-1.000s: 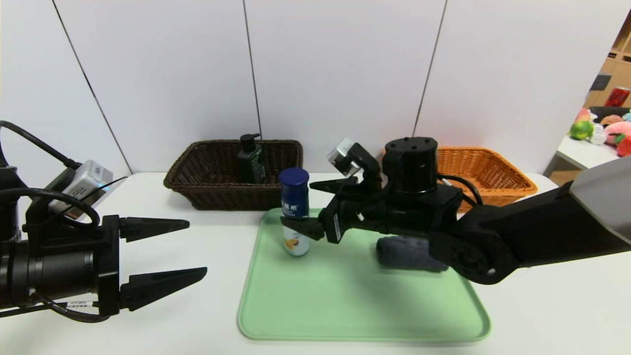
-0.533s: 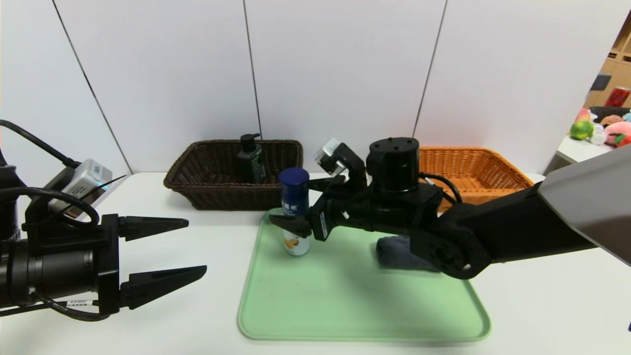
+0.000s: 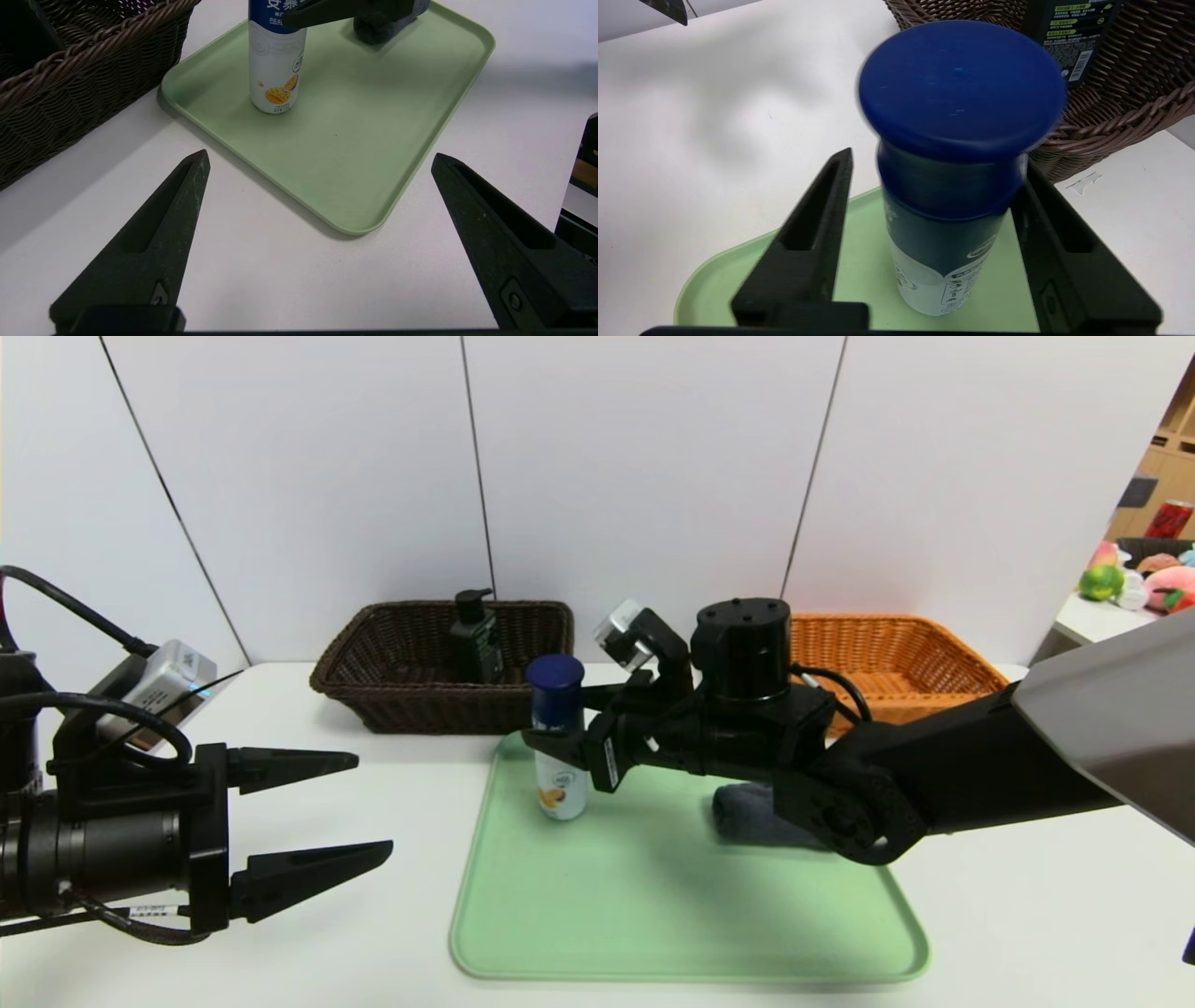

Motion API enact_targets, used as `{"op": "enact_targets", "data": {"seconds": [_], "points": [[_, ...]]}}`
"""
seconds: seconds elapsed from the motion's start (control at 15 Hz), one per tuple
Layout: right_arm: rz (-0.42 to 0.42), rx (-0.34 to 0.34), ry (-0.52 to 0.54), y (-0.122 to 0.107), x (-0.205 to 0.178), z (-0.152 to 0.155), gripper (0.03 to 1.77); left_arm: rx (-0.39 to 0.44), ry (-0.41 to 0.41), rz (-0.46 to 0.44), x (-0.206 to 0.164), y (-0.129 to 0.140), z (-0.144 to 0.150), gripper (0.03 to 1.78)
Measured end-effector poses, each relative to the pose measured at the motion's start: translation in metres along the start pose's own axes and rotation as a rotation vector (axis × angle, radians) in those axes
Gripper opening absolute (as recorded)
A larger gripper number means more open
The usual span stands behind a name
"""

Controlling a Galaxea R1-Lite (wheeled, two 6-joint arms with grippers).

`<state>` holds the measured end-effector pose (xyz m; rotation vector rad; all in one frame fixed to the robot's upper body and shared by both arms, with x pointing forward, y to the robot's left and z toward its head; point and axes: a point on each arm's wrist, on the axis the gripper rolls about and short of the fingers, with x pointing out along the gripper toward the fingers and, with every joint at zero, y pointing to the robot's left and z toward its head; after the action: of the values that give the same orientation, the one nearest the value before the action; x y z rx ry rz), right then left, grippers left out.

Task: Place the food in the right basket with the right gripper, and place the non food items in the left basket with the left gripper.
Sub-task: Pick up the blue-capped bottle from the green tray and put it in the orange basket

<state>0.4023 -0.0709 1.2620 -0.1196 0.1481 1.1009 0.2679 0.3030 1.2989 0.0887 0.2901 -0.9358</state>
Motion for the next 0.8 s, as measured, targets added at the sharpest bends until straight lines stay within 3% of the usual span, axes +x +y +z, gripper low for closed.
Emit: {"op": "enact_targets", "data": {"seconds": [0.2,0.8], "points": [[0.000,0.000,0.000,-0.0001,-0.0003,0.0003,0.75,0.002,-0.001,0.000,0.0000,0.0000,0.0004,1.69],[-0.013,-0.003,-0.019,-0.0032,-0.0058,0.0076,0.75,0.005,-0.004,0.001,-0.0009,-0.0008,0.0010,1.69]]}}
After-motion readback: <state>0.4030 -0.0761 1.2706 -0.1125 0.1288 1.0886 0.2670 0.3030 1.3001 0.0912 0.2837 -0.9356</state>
